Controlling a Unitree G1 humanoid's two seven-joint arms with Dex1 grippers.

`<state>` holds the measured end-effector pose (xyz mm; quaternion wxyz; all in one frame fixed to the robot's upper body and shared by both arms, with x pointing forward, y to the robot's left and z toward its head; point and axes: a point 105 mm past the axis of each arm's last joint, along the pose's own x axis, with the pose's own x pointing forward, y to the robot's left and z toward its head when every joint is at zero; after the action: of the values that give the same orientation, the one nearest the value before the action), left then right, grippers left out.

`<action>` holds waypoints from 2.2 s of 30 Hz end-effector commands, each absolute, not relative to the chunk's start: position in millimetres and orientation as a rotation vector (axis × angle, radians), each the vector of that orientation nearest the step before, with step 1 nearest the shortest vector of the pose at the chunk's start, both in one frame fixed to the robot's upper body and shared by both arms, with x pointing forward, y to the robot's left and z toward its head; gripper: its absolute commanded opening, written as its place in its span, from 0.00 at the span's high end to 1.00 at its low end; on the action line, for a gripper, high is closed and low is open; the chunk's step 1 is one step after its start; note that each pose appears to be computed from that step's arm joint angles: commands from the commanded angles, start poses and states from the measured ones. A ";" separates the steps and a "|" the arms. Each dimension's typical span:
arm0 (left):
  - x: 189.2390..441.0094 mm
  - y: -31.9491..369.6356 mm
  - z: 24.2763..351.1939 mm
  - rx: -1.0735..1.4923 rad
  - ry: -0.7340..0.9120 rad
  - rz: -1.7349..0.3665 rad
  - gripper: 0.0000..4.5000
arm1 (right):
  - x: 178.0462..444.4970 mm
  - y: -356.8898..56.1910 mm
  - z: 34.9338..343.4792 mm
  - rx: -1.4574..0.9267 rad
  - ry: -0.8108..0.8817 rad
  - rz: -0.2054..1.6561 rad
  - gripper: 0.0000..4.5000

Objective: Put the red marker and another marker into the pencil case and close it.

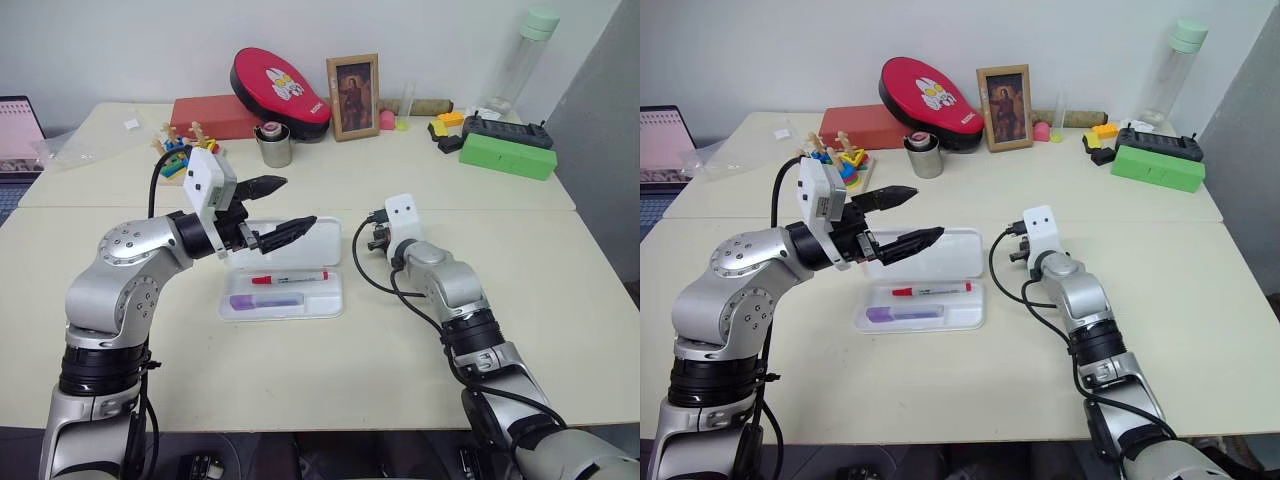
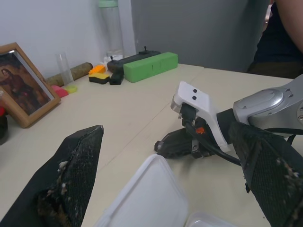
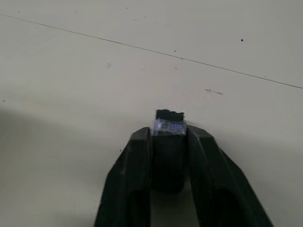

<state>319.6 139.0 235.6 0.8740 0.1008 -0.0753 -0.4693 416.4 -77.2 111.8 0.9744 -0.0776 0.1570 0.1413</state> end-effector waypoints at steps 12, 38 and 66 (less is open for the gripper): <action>277.0 171.9 213.0 0.318 0.016 -1.093 0.00 | 344.3 -32.6 226.6 -0.149 -0.152 1.024 0.92; 263.5 201.8 191.6 0.399 0.148 -1.019 0.00 | 306.2 3.7 116.6 -0.495 0.258 1.296 0.64; 258.9 248.3 246.6 0.102 -0.147 -0.556 0.00 | 407.5 40.5 240.9 -0.253 0.017 0.971 0.63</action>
<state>265.5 250.8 237.4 0.9587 0.0456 -0.0554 -0.2751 402.0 34.6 235.5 0.8752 -0.0878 0.0273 0.4750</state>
